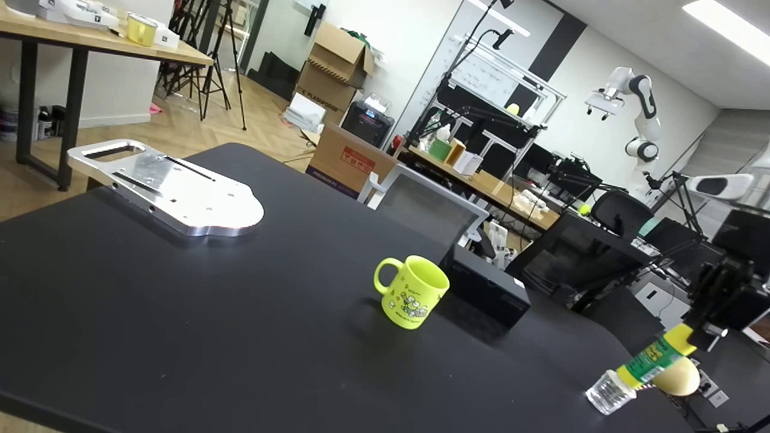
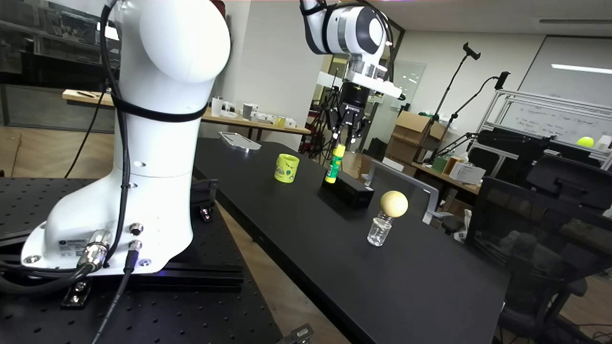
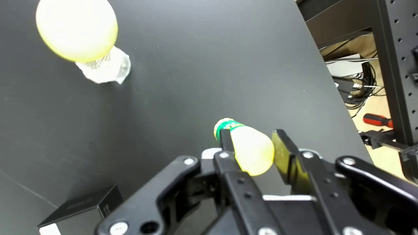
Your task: Remove the glue stick from the cup and put it on the table
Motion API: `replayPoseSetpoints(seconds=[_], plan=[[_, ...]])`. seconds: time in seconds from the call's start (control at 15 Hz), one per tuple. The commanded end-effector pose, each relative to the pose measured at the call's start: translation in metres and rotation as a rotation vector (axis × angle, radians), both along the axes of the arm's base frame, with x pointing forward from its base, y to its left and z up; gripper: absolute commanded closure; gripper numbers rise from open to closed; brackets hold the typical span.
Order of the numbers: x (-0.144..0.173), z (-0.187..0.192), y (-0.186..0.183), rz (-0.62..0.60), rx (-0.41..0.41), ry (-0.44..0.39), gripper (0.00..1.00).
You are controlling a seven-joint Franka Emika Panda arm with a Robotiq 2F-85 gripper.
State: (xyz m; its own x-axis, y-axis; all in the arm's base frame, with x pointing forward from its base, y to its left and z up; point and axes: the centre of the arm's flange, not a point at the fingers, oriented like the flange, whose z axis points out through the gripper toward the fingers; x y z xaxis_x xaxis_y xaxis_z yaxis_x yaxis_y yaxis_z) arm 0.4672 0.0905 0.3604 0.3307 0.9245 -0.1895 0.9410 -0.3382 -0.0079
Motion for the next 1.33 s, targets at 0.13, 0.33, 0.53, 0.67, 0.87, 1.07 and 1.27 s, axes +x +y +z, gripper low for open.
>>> replayPoseSetpoints(seconds=[0.13,0.33,0.53,0.67,0.87,1.07,1.27], plan=[[-0.048,-0.024,-0.06,-0.184,-0.093,0.001,0.9],[-0.053,-0.05,-0.082,-0.269,-0.168,0.011,0.9],[-0.057,-0.076,-0.095,-0.314,-0.203,0.029,0.9],[-0.057,-0.09,-0.1,-0.331,-0.207,0.034,0.9],[-0.055,-0.11,-0.104,-0.312,-0.153,0.018,0.9],[-0.05,-0.129,-0.104,-0.289,-0.072,-0.039,0.9],[-0.049,-0.143,-0.103,-0.281,-0.028,-0.068,0.9]])
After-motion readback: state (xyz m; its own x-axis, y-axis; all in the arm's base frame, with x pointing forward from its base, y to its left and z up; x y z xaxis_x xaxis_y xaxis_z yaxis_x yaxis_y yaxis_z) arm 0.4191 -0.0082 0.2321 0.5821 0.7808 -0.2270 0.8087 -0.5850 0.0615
